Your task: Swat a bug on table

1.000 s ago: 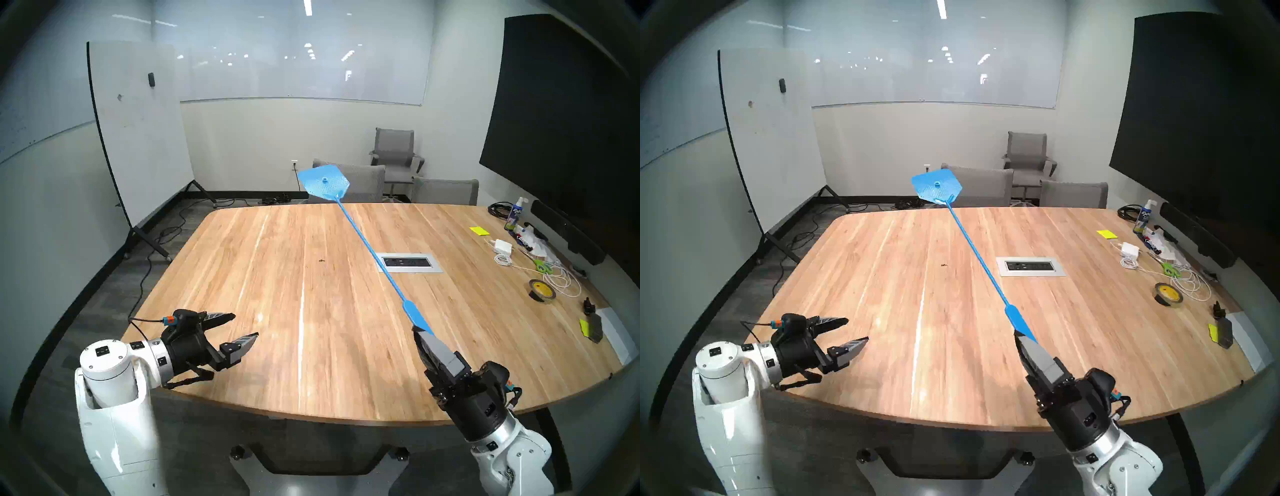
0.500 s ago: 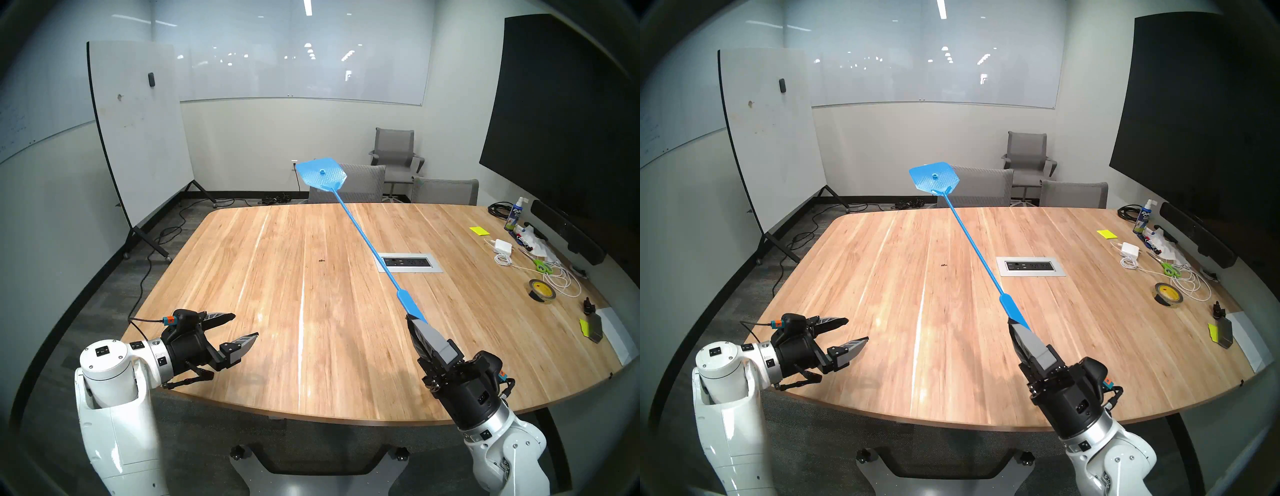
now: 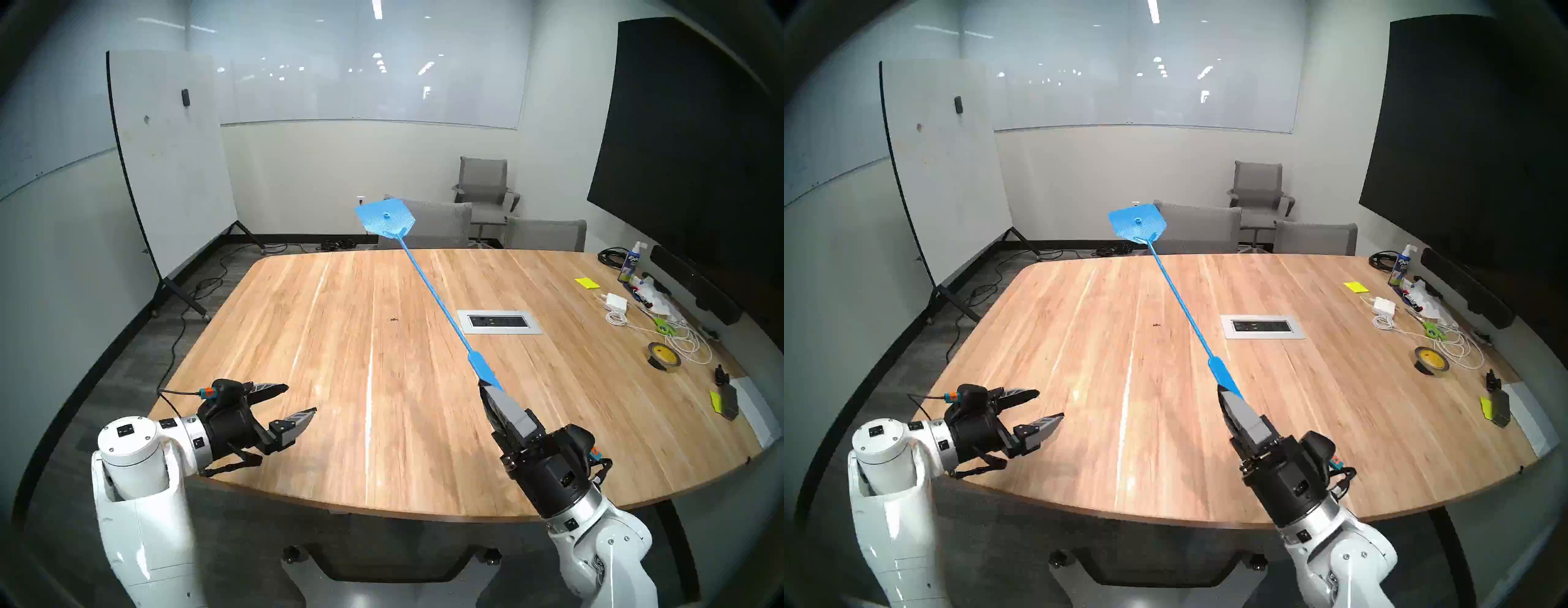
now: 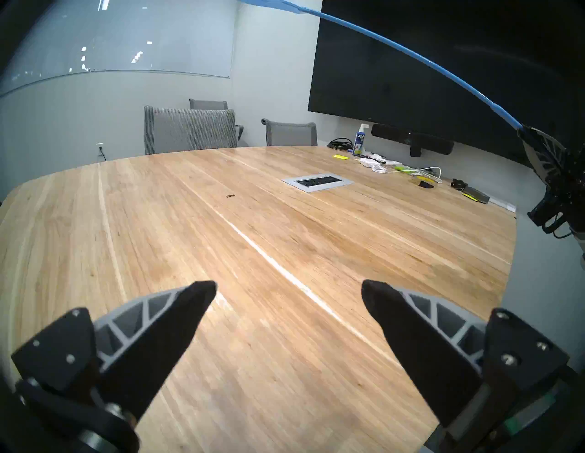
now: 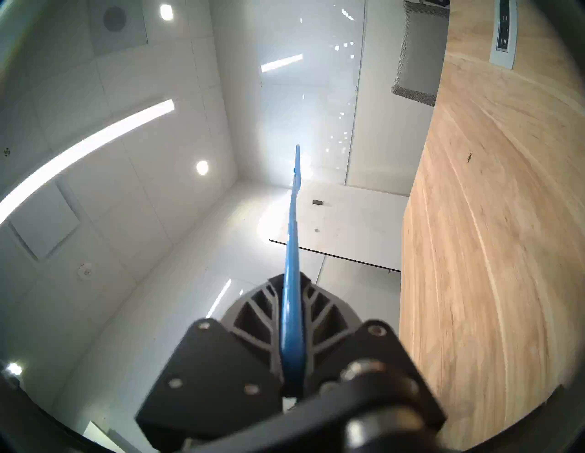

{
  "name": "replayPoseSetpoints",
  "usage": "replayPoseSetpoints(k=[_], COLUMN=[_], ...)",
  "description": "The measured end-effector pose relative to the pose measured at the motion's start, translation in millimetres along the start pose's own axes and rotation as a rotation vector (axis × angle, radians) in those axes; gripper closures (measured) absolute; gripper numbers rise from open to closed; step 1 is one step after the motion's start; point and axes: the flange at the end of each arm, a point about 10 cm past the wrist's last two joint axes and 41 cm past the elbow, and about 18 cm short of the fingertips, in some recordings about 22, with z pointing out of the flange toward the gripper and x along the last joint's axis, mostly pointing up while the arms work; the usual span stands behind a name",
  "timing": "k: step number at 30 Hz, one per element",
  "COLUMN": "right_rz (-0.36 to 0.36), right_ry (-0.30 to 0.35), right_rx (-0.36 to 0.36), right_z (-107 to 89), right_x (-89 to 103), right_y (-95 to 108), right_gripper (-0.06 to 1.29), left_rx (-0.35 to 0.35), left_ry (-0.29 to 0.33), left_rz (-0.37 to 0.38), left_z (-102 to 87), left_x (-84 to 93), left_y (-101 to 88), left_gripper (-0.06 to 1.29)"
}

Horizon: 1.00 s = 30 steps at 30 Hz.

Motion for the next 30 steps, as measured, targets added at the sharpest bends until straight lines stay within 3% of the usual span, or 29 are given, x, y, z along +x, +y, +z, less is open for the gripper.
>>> replayPoseSetpoints(k=[13, 16, 18, 26, 30], right_rz=[0.008, 0.006, -0.005, -0.081, -0.121], right_ry=[0.021, 0.025, 0.020, -0.052, -0.062], right_rx=[-0.004, -0.036, -0.073, -0.411, -0.526], right_z=[12.3, 16.3, 18.5, 16.3, 17.9], right_x=[6.8, 9.4, 10.3, -0.1, 0.6], right_y=[11, 17, 22, 94, 113], right_gripper=[1.16, 1.16, 1.16, 1.16, 1.16], left_rx=[0.000, 0.000, 0.000, -0.001, -0.001], left_ry=[0.000, 0.000, 0.000, -0.001, -0.001], left_rz=[0.000, 0.000, 0.000, -0.001, -0.001], left_z=[0.0, 0.0, 0.0, 0.1, 0.1], left_x=[0.0, 0.0, 0.0, -0.3, -0.3], left_y=[0.0, 0.0, 0.0, -0.2, -0.2], left_gripper=[-0.02, -0.02, -0.02, -0.02, -0.02])
